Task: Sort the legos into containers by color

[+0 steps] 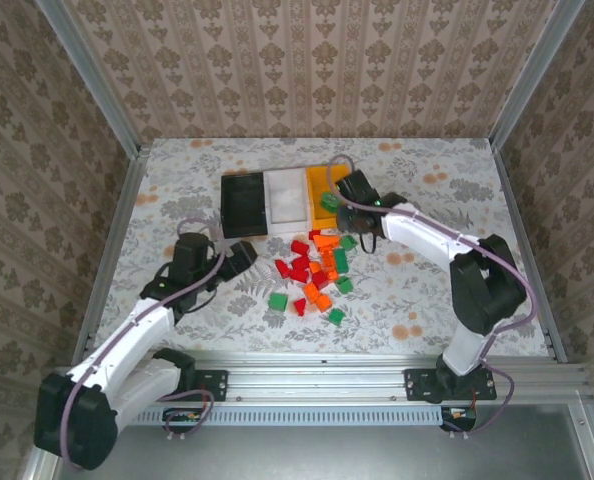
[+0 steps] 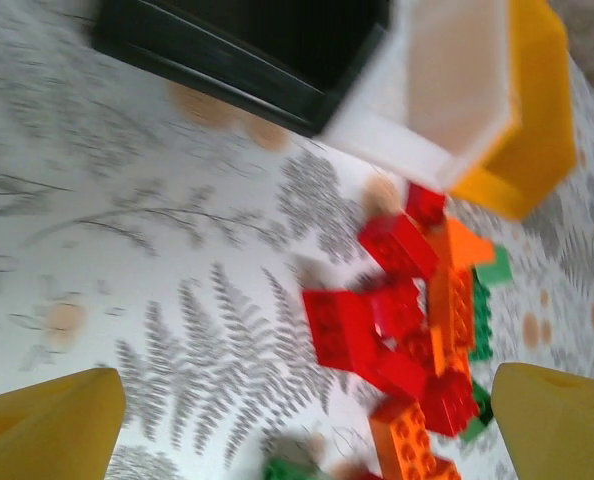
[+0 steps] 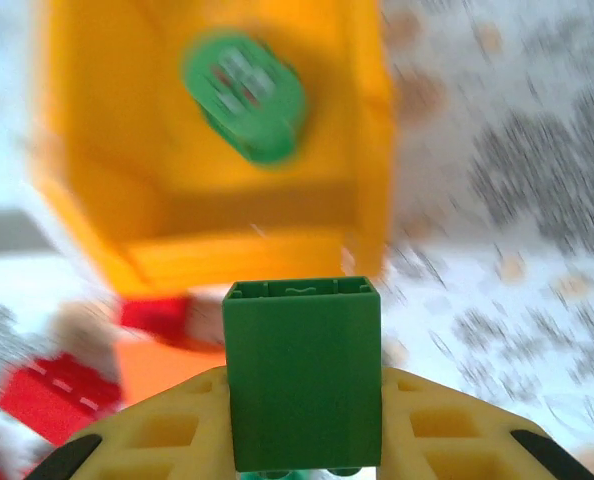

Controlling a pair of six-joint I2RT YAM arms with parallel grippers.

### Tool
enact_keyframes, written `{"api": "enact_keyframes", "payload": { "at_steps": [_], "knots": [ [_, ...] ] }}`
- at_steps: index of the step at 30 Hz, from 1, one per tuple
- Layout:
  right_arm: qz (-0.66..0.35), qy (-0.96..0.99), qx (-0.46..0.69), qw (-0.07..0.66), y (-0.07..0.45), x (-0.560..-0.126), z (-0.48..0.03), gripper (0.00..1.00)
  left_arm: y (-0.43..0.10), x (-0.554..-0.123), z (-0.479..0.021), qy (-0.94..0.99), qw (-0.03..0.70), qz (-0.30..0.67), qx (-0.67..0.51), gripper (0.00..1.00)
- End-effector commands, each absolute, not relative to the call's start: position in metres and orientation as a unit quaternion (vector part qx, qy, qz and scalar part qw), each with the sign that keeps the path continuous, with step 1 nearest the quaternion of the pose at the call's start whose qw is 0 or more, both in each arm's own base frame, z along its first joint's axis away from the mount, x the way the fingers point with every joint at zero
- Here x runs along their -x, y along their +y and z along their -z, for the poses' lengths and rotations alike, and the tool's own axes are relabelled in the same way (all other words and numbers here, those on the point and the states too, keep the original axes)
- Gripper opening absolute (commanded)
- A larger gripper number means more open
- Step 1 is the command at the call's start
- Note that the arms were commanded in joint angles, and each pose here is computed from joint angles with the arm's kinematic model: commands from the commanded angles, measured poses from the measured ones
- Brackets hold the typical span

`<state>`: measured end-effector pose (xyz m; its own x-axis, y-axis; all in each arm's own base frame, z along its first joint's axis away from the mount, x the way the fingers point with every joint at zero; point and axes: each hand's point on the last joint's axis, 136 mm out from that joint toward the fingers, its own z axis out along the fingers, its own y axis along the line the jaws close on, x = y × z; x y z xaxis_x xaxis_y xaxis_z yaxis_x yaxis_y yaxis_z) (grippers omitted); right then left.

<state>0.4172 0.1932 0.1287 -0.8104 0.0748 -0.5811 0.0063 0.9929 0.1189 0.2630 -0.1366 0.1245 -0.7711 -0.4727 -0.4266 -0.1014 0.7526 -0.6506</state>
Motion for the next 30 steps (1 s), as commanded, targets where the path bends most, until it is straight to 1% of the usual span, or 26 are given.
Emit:
{"api": "enact_keyframes", "payload": {
  "at_steps": [1,6,11,15,17,18,20,23,24,26,27,28,30],
  "knots": [
    [-0.022,0.954,-0.002,0.297,0.201,-0.445,-0.119,0.25,-0.129,-0.248,-0.107,0.891,0.241,0.329,0.200,0.96],
    [-0.018,0.957,-0.003,0.290,0.213,-0.484,-0.106,0.26,-0.126,-0.239,-0.101,0.893,0.222,0.332,0.206,0.96],
    [-0.020,0.958,-0.010,0.285,0.216,-0.505,-0.100,0.32,-0.123,-0.234,-0.099,0.889,0.225,0.334,0.215,0.96],
    [-0.019,0.958,-0.003,0.285,0.216,-0.508,-0.100,0.48,-0.124,-0.236,-0.103,0.888,0.228,0.340,0.212,0.96],
    [-0.025,0.956,0.002,0.292,0.217,-0.507,-0.110,0.55,-0.130,-0.238,-0.111,0.882,0.231,0.357,0.201,0.96],
    [-0.028,0.954,0.006,0.299,0.218,-0.507,-0.118,0.60,-0.137,-0.241,-0.121,0.876,0.236,0.376,0.189,0.96],
    [-0.037,0.948,0.010,0.316,0.219,-0.504,-0.136,0.63,-0.145,-0.245,-0.138,0.868,0.251,0.394,0.167,0.96],
    [-0.047,0.942,0.011,0.331,0.220,-0.487,-0.159,0.59,-0.146,-0.249,-0.151,0.872,0.271,0.380,0.148,0.96],
    [-0.049,0.943,0.014,0.328,0.221,-0.476,-0.159,0.56,-0.145,-0.249,-0.150,0.874,0.273,0.375,0.147,0.96],
    [-0.047,0.947,0.035,0.317,0.228,-0.449,-0.154,0.49,-0.145,-0.248,-0.145,0.876,0.267,0.372,0.151,0.96],
    [-0.041,0.949,0.047,0.308,0.230,-0.434,-0.148,0.44,-0.145,-0.247,-0.142,0.876,0.264,0.373,0.154,0.96],
    [-0.041,0.951,0.060,0.299,0.235,-0.417,-0.142,0.40,-0.146,-0.246,-0.139,0.876,0.261,0.375,0.155,0.96],
    [-0.042,0.956,0.086,0.278,0.240,-0.387,-0.128,0.40,-0.148,-0.243,-0.134,0.876,0.258,0.376,0.155,0.96]
  ]
}}
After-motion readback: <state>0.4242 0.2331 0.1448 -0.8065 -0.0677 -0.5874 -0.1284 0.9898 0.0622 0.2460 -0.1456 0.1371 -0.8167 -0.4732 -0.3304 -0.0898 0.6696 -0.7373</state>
